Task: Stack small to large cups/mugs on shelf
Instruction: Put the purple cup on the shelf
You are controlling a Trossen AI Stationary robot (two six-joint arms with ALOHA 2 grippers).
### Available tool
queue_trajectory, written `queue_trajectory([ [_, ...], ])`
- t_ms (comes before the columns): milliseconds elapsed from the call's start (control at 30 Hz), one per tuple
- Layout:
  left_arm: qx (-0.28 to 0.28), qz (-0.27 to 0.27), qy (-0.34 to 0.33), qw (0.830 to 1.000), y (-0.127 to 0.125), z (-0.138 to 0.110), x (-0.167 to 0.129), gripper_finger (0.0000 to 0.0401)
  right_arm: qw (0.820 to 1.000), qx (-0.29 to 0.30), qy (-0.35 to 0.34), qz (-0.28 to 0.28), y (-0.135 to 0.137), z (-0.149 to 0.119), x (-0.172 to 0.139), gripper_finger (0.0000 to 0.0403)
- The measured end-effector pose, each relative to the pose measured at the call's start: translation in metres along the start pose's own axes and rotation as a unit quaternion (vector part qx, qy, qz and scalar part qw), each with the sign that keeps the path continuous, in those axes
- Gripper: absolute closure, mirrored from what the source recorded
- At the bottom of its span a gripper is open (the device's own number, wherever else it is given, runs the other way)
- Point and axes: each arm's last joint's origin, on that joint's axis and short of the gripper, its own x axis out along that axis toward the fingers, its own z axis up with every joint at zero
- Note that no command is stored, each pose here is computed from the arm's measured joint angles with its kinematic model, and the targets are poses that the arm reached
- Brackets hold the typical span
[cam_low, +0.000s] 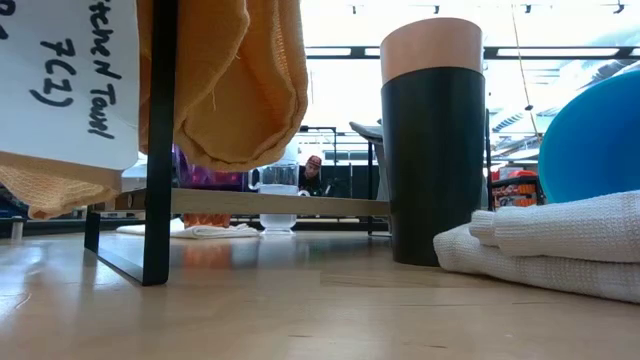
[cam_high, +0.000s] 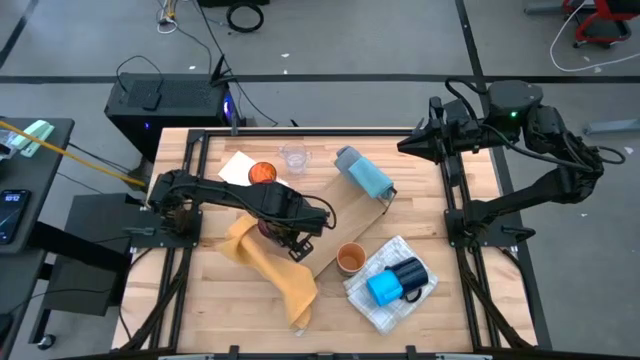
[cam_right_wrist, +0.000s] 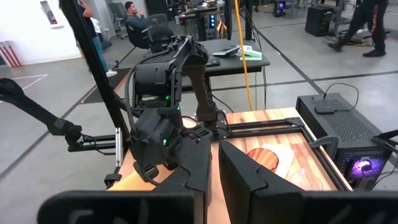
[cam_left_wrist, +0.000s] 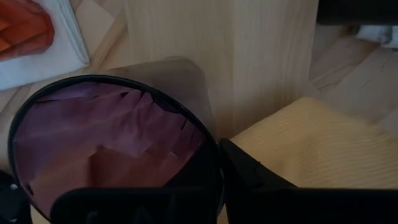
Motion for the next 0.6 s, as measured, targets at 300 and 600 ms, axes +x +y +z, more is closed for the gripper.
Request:
queue_trajectory([
  [300,0.005,0.008,0.017,1.0,-0.0003,-0.0031,0.0022,0.0387,1.0,0.004,-0.001,0.0,0.0,0.0001,0.0,0.0362],
  [600,0.005,0.001,0.014,1.0,-0.0016,-0.0022,0.0026,0.0389,1.0,0.004,-0.001,0.0,0.0,0.0001,0.0,0.0362],
])
